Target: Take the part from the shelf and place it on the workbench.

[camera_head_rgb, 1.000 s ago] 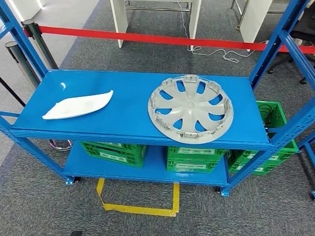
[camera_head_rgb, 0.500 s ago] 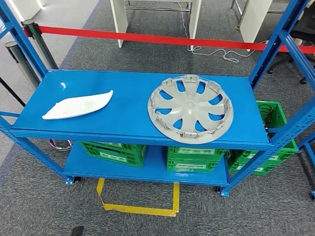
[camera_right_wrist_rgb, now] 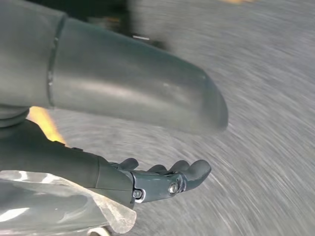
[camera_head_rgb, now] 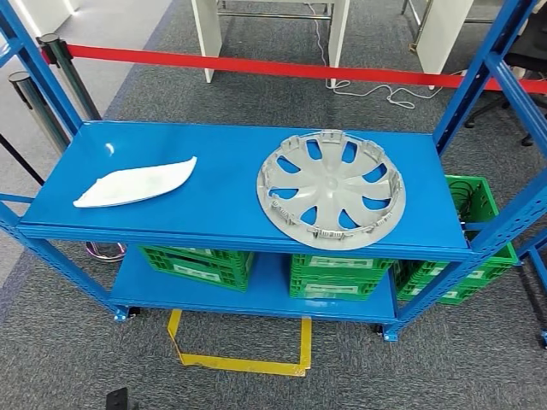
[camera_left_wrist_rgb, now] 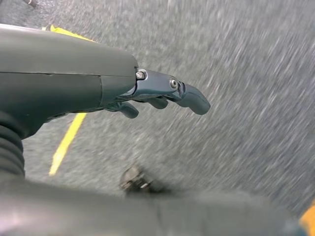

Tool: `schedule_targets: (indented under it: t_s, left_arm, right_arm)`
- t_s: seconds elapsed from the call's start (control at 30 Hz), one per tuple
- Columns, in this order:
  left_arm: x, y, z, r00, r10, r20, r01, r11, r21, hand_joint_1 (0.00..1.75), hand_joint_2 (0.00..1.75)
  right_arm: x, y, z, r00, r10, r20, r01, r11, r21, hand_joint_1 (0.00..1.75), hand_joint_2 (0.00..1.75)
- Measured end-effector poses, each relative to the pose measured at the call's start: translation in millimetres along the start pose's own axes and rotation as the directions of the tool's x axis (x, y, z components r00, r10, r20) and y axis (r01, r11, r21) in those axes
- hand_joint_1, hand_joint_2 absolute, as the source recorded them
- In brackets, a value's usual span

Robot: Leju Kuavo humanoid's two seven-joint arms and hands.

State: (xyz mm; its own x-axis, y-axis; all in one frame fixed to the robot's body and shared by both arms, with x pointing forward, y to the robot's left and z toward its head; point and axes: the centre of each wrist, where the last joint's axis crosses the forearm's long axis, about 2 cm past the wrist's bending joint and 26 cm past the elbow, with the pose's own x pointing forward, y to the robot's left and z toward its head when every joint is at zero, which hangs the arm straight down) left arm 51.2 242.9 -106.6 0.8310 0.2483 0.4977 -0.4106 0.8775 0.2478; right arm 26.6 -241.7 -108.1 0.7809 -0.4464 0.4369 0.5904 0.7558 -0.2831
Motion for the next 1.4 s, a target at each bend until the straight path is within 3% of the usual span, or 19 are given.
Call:
schedule_targets:
  t_s: [0.03,0.1,0.17,0.2,0.33,0.43,0.57,0.67,0.77,0.9,1.0,1.13,1.4]
  left_arm:
    - [0,0,0,1.000,0.003,0.019,-0.004,1.000,0.028,0.00,1.75]
    - [0,-1,1,0.999,0.006,0.048,-0.009,0.998,0.062,0.00,1.75]
    - [-1,-2,2,0.998,0.017,0.061,-0.020,0.999,0.050,0.00,1.75]
    - [-1,-3,2,0.998,0.027,0.063,-0.029,0.999,0.026,0.00,1.75]
    - [-2,-4,2,0.994,0.059,0.088,-0.054,0.996,-0.065,0.00,1.75]
    - [-2,-4,2,0.987,0.065,0.149,-0.053,0.995,-0.082,0.00,1.75]
    - [0,-4,1,0.970,0.073,0.231,-0.051,0.994,-0.099,0.00,1.75]
    - [3,-5,0,0.968,0.068,0.240,-0.043,0.993,-0.112,0.00,1.75]
    - [5,-6,0,0.971,0.051,0.233,-0.020,0.991,-0.130,0.00,1.75]
    - [6,-8,0,0.975,0.036,0.220,-0.005,0.990,-0.144,0.00,0.00]
    - [5,-10,1,0.979,0.035,0.198,-0.003,0.988,-0.157,0.00,0.00]
    - [-1,-11,4,0.990,0.015,0.142,0.011,0.983,-0.182,0.00,0.00]
    - [-2,-14,7,0.990,0.001,0.139,0.026,0.981,-0.190,0.00,0.00]
  right_arm:
    - [2,-1,-1,0.997,-0.056,0.057,0.058,0.998,-0.034,0.00,0.87]
    - [10,-4,-6,0.974,-0.157,0.166,0.169,0.984,-0.059,0.00,0.87]
    - [25,-10,-13,0.929,-0.268,0.255,0.281,0.960,-0.014,0.00,0.00]
    - [37,-14,-16,0.895,-0.334,0.296,0.338,0.940,0.037,0.00,0.00]
    - [88,-42,-21,0.723,-0.511,0.464,0.481,0.855,0.192,0.00,1.75]
    - [114,-74,-15,0.566,-0.504,0.653,0.540,0.824,0.168,0.00,1.75]
    - [146,-114,17,0.349,-0.345,0.871,0.564,0.820,0.100,0.00,1.75]
    - [175,-126,55,0.182,-0.215,0.959,0.496,0.863,0.099,0.00,1.75]
    - [199,-122,98,0.017,-0.158,0.987,0.411,0.901,0.137,0.00,1.75]
    - [211,-113,136,-0.091,-0.190,0.978,0.339,0.917,0.210,0.00,0.00]
    - [213,-110,150,-0.067,-0.232,0.970,0.314,0.918,0.242,0.00,0.00]
    - [207,-107,154,0.110,-0.228,0.967,0.277,0.942,0.190,0.00,0.00]
    - [205,-99,159,0.103,-0.191,0.976,0.250,0.955,0.160,0.00,0.00]
